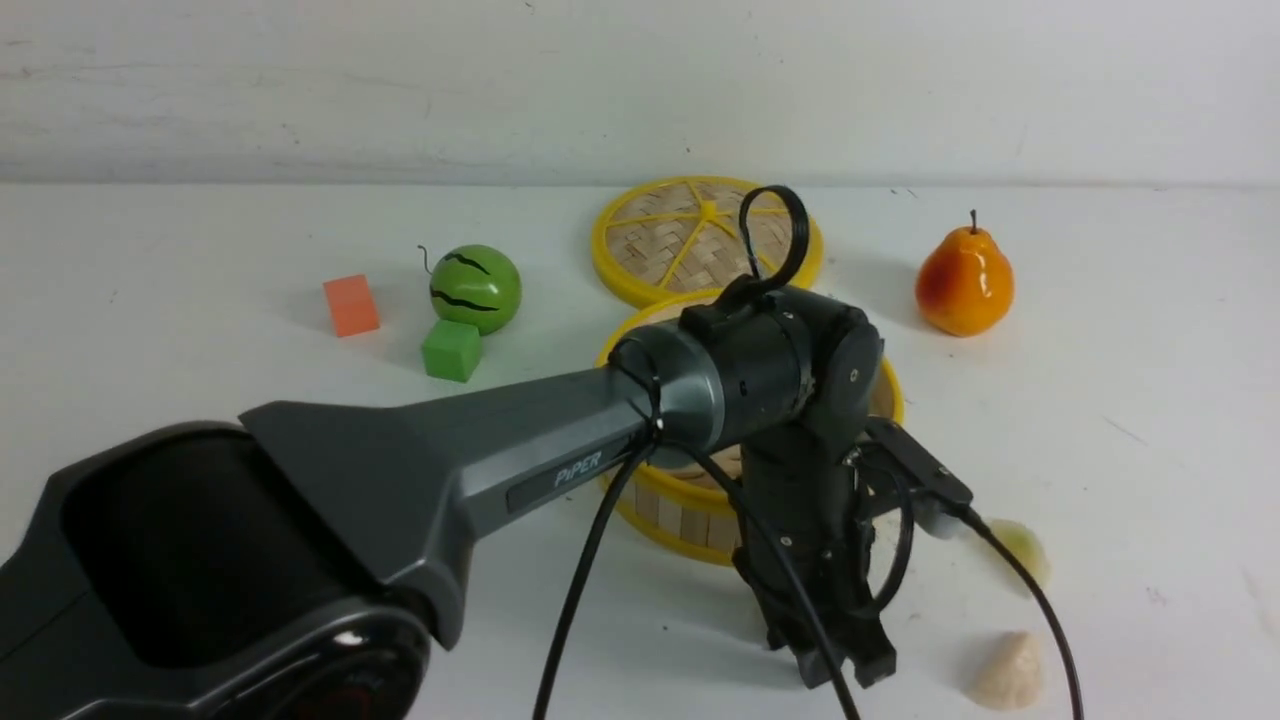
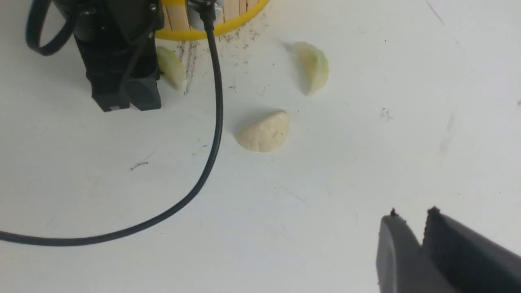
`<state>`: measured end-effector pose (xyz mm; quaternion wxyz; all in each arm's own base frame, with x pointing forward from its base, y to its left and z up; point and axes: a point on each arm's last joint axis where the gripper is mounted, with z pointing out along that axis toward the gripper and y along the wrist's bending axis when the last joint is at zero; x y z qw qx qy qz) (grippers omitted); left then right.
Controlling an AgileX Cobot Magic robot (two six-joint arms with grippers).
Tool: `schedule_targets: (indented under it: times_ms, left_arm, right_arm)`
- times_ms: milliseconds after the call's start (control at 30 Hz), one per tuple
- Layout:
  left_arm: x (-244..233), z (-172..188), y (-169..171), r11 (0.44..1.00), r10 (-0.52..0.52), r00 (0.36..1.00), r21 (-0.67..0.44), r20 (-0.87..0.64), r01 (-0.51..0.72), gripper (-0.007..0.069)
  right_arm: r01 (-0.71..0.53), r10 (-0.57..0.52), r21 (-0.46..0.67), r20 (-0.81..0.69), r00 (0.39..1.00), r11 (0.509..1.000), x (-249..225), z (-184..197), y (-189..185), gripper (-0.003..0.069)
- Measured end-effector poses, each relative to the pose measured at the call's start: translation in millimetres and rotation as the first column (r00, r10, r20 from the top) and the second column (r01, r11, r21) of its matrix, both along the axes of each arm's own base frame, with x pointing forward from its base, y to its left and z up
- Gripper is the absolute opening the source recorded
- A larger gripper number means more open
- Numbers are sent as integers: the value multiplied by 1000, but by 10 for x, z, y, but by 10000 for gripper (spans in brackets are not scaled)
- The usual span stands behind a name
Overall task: Put the dumplings into the steamer on the white table.
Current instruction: 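Reach for and grasp a dumpling on the table with the left gripper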
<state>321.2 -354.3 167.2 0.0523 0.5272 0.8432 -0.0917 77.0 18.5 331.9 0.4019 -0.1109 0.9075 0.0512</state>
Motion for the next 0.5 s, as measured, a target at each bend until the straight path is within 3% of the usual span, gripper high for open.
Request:
schedule_targets:
  times_ms: [33,300,400,500]
  left_arm:
    - [1,0,1,1000,0,1000,1,1,0,279]
    - [4,161,27,996,92,996,24,-22,-91,66]
    - [-35,518,69,989,147,989,-34,11,-146,-13]
    - [-165,1094,202,984,133,987,-128,84,-122,-14]
  right_arm:
    - [0,0,0,0,1000,1000,0,0,0,108]
    - [1,-1,-4,-15,1000,1000,7,-54,0,114]
    - [1,-1,-6,-26,1000,1000,10,-86,0,114]
    - [0,0,-5,-25,1000,1000,10,-87,1,114]
